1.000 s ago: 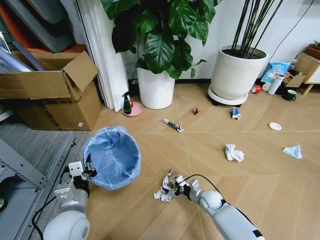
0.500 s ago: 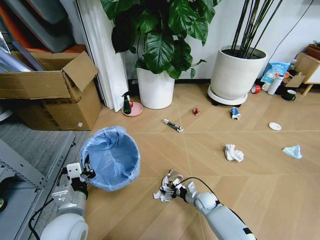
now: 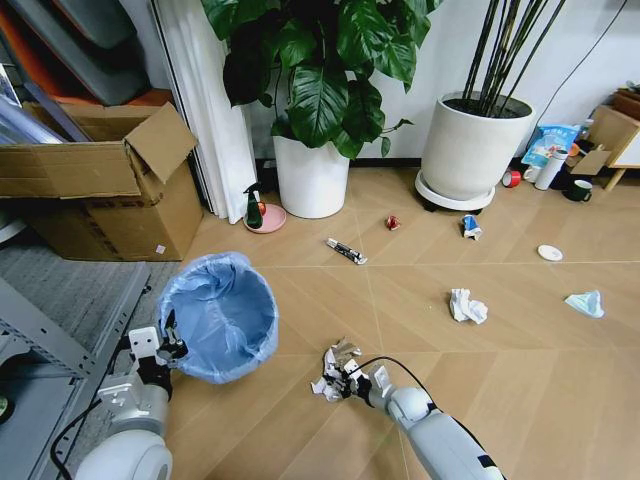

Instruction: Pick up the trash bin and place the garbage on the floor into it.

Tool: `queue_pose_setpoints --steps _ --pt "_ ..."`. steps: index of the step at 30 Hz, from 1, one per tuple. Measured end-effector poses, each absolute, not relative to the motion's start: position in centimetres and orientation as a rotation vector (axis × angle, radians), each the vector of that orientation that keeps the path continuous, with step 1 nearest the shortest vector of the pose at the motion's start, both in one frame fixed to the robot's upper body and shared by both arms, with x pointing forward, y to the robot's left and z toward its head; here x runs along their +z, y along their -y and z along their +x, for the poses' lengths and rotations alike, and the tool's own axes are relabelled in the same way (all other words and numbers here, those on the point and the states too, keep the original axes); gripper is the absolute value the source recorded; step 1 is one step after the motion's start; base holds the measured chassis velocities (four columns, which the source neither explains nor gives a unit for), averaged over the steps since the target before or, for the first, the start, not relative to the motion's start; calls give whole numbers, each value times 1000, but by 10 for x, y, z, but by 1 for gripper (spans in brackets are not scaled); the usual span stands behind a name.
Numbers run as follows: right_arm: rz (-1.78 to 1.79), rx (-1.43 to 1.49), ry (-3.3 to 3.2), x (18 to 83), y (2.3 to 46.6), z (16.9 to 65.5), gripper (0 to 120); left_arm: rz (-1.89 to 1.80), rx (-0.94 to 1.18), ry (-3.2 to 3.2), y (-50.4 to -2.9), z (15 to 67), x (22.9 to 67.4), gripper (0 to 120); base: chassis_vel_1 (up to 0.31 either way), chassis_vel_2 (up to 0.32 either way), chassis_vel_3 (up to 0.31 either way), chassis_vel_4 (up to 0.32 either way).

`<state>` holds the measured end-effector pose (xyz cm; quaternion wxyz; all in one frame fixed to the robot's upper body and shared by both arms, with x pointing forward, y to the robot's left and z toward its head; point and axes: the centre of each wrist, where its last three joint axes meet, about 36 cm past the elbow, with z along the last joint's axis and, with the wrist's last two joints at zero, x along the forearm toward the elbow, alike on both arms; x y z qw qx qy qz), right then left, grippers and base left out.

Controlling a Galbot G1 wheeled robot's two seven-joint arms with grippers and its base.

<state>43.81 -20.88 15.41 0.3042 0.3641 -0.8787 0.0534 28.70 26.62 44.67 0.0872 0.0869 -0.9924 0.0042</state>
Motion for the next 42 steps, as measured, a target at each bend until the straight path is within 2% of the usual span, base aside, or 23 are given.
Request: queue_pose_setpoints --steps 4,18,24,27,29,33,42 --pt "926 137 2359 157 213 435 0 256 11 2959 -267 288 448 0 0 0 0 0" --pt "822 71 2579 231 235 447 0 194 -5 2953 -269 296 449 0 0 0 0 0" --pt "834 24 2743 300 247 468 0 123 -2 2885 -275 306 449 0 0 0 0 0" --pt "909 -29 2854 368 253 479 0 44 9 2801 -280 320 450 0 0 0 0 0" --pt "944 -49 2882 387 249 479 0 24 14 2777 -281 324 451 0 0 0 0 0" --pt "1225 -91 2900 473 218 460 0 -99 4 2637 -294 350 456 0 0 0 0 0" --pt "1545 -123 2645 491 163 421 0 -206 15 2572 -290 382 463 0 0 0 0 0"
